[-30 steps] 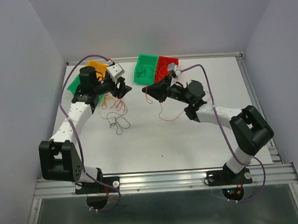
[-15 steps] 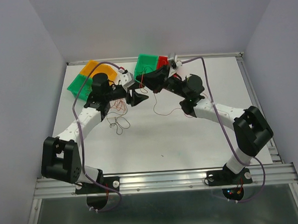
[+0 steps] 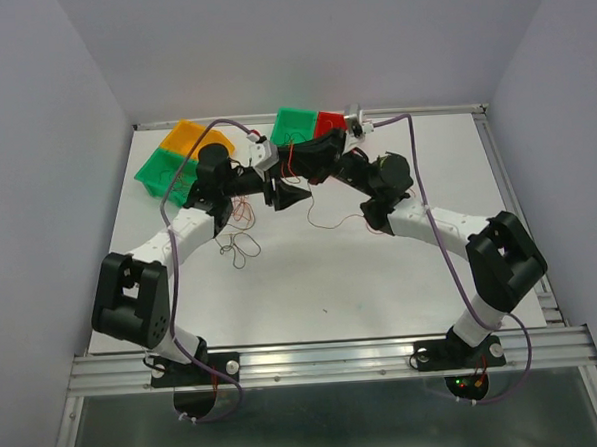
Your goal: Untangle the cables
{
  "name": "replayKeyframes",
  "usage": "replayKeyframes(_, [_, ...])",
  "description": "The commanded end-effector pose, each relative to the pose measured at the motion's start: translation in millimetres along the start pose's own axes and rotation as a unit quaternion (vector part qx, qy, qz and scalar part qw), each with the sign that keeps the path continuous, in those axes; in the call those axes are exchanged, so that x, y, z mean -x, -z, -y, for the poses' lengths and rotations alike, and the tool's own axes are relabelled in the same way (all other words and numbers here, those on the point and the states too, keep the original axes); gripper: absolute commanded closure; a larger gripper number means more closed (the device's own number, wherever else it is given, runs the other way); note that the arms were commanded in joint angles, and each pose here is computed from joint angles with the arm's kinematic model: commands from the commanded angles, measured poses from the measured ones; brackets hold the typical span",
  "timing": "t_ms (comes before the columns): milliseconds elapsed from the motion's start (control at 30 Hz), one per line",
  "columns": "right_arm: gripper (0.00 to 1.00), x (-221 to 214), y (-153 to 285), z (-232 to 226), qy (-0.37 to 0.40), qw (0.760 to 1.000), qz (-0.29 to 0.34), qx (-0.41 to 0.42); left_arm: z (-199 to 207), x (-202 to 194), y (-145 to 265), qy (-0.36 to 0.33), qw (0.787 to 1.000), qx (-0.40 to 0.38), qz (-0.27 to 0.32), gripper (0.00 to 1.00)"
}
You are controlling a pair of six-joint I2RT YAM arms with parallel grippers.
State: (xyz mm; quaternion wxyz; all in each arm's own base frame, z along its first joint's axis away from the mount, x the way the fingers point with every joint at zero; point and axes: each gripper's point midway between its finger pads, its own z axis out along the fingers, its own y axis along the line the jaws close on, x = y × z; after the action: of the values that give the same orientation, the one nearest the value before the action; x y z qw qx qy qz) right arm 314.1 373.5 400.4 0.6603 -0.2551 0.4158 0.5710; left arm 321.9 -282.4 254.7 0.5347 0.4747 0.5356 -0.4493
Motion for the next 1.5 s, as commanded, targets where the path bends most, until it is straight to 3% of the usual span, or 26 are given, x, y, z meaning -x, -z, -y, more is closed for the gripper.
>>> replayKeyframes(0, [1.00,71.4,-2.6,-51.9,0.047,0.988,0.123,0.080,6.9,-0.8,-11.4,0.028,0.999,-0.031,0.005,0.32])
replayKeyframes(433, [0.99,104.9,5.3,-70.5,0.066,0.971,0.199,0.113,9.4,-27.0,-27.3,0.083,0.994,-0.071,-0.010,0.39])
replayKeyframes(800, [0.99,94.9,24.6,-55.7,0.086,0.975,0.198,0.051,23.1,26.5,-4.4,-0.010,0.999,-0.025,0.033,0.37])
replayKeyframes(1000, [1.00,94.3,31.5,-53.4,0.080,0.973,0.214,0.043,28.3,43.6,2.9,-0.028,0.998,-0.012,0.053,0.37])
replayKeyframes(1200, [1.00,115.4,40.3,-38.4,0.062,0.963,0.263,-0.013,27.6,43.6,6.6,-0.014,0.997,0.006,0.074,0.37])
replayKeyframes(1467, [1.00,134.9,45.1,-41.9,0.040,0.950,0.309,-0.010,16.7,24.8,-6.3,0.027,0.997,-0.003,0.070,0.37])
